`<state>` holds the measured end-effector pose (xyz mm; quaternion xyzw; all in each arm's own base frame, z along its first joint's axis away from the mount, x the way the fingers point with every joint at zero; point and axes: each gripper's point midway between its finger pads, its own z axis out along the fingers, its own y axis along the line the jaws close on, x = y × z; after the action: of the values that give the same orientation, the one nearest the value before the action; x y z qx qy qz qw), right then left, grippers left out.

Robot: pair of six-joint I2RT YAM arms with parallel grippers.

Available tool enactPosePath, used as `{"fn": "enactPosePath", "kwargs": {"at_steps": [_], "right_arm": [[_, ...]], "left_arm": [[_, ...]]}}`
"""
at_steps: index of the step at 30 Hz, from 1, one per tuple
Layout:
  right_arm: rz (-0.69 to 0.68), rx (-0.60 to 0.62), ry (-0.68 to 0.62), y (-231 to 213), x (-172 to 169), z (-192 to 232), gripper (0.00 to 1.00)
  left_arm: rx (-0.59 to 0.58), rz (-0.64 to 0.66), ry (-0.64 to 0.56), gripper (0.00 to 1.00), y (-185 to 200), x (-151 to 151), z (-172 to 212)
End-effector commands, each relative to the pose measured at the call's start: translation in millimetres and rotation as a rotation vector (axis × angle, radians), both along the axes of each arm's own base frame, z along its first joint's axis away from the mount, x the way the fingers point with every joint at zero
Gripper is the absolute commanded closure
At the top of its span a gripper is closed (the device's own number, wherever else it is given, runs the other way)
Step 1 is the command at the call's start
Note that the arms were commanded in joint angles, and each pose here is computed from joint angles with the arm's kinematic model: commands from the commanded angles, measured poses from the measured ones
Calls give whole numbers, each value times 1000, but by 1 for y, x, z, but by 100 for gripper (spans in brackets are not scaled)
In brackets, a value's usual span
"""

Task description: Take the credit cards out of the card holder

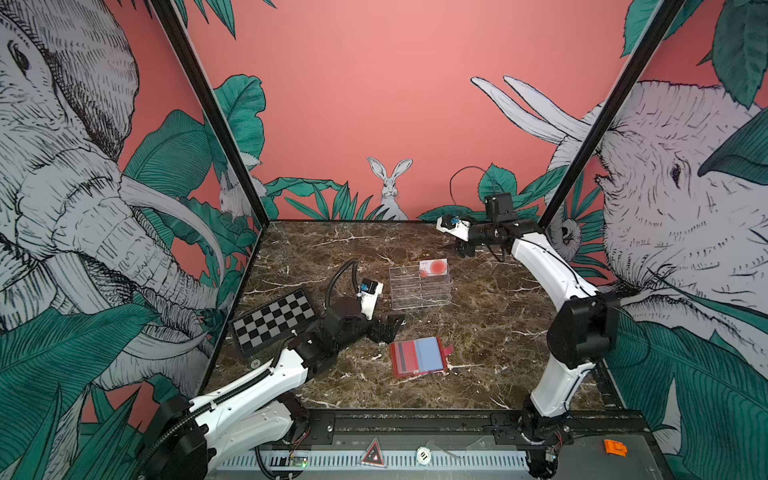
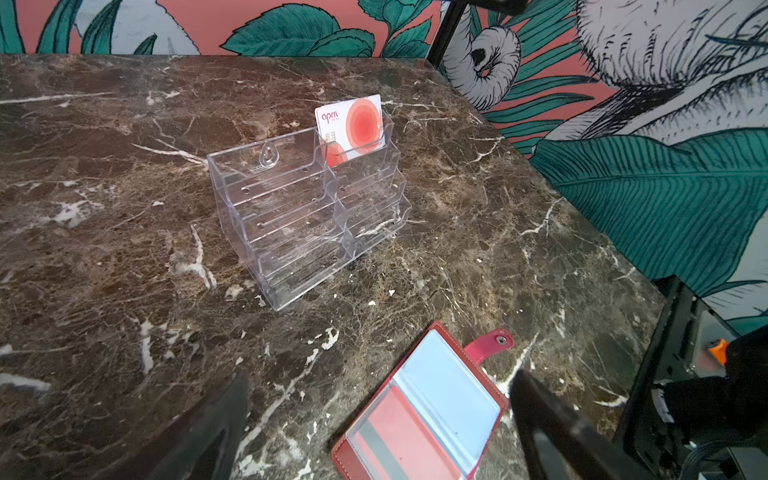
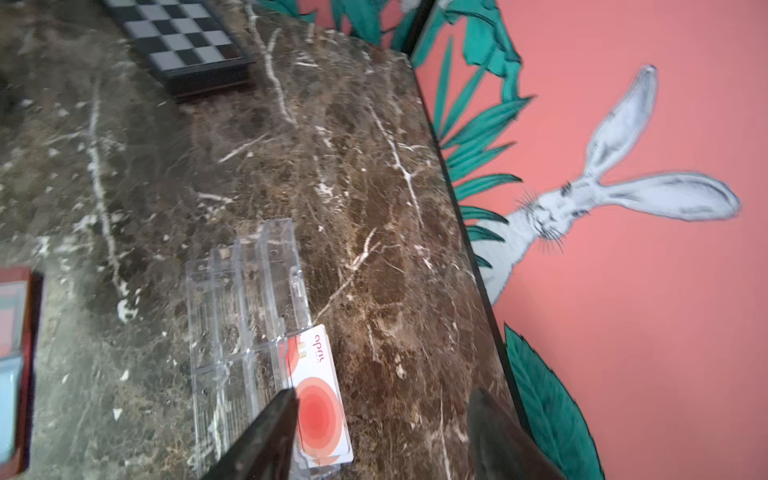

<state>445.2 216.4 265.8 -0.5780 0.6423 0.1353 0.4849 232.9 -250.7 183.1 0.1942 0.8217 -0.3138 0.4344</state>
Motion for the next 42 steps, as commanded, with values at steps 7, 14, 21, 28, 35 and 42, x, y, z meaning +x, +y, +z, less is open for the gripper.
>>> {"fn": "enactPosePath", "kwargs": {"at_steps": [7,14,21,28,35,42], "right_arm": [[-570,609,4,-74,-31,102,12],[-786,828,61,-121,-92,101,9],[-878,947,119,-144,-146,89,7],[-889,977,382,-131,-169,45,17],[-839,1014,667,-105,-172,-13,28],[-839,970,872,-80,-182,-75,40]], "left_arm": [[-97,55,232,1,10,-23,-28],[-170,114,394,1,19,-40,-55],[-245,155,538,1,23,-54,-83],[-255,158,651,1,19,-64,-102],[-295,146,701,1,12,-66,-111],[-319,152,744,2,7,-65,-121]]}}
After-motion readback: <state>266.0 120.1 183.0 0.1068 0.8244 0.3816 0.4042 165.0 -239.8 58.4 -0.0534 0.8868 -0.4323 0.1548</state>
